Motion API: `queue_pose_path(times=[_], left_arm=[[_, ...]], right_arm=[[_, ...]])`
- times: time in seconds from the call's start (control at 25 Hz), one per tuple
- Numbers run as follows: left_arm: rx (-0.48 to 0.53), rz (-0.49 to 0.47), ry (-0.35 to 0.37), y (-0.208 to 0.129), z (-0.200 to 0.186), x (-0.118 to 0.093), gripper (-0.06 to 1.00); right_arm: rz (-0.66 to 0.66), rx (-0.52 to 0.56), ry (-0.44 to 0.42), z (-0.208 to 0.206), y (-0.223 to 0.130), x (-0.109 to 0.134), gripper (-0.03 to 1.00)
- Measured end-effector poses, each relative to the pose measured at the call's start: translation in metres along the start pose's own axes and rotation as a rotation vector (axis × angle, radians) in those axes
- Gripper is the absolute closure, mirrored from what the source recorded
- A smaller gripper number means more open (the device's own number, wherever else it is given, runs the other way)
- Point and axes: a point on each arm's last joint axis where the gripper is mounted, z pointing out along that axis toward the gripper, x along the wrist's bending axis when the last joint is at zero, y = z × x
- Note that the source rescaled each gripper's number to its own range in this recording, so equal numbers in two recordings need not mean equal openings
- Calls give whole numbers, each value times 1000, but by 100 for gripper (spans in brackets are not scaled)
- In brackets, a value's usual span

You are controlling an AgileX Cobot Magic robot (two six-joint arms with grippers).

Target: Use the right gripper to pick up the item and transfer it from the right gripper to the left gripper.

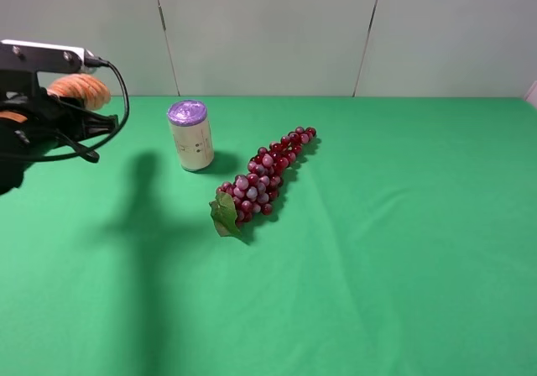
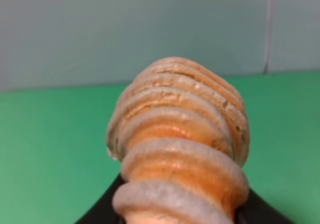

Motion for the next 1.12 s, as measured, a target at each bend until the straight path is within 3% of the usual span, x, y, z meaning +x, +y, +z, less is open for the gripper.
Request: queue_pose_path(times=[0.32,0.68,1.12], left_arm=[[9,-5,-53,-44,20,-19,94],[108,48,-67,-87,27,-26,94],[140,67,-108,-105,28,-31,94]], right_arm=[[0,0,0,0,0,0,-3],[0,0,0,0,0,0,-3],[0,0,0,0,0,0,-3]])
